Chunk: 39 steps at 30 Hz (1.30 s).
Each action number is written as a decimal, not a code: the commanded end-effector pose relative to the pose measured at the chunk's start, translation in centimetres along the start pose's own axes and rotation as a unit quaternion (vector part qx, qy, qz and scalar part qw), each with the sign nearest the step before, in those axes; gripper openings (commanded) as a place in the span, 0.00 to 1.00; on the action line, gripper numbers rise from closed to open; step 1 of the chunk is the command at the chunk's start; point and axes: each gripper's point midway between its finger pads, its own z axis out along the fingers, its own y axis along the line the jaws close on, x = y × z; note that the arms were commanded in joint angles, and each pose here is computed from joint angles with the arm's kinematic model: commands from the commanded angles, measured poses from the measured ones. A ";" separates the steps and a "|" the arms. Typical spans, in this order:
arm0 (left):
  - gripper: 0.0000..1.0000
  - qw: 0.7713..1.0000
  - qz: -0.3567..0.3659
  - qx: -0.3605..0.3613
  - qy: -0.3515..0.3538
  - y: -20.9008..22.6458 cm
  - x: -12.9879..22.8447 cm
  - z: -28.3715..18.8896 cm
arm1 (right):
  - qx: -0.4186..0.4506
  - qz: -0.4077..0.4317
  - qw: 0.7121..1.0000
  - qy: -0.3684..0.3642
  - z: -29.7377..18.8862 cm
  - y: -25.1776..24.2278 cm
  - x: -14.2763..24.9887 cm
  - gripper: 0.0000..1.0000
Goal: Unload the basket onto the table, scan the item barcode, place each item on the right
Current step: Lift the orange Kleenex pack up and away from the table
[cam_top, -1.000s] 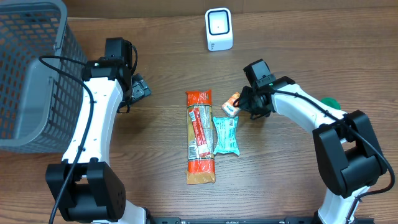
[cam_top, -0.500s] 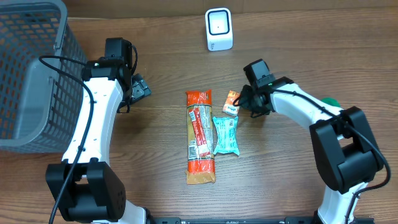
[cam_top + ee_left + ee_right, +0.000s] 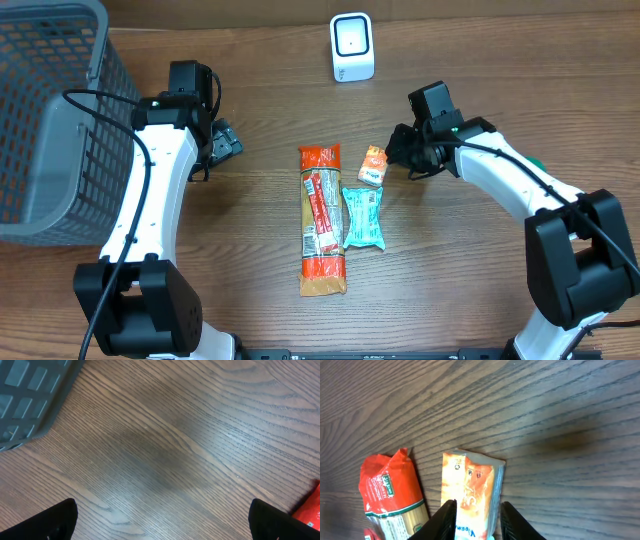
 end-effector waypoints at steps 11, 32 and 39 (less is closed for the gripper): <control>1.00 1.000 0.003 0.004 -0.018 0.0 -0.6 -1.0 | -0.035 -0.016 0.999 -0.002 1.7 -0.2 2.0 0.31; 1.00 1.000 0.004 0.004 -0.018 0.0 -0.6 -1.0 | -0.033 -0.026 0.999 -0.004 2.5 0.1 2.4 0.31; 1.00 1.000 0.003 0.004 -0.018 0.0 -0.6 -1.0 | -0.024 -0.023 0.999 0.007 3.7 -0.7 2.8 0.30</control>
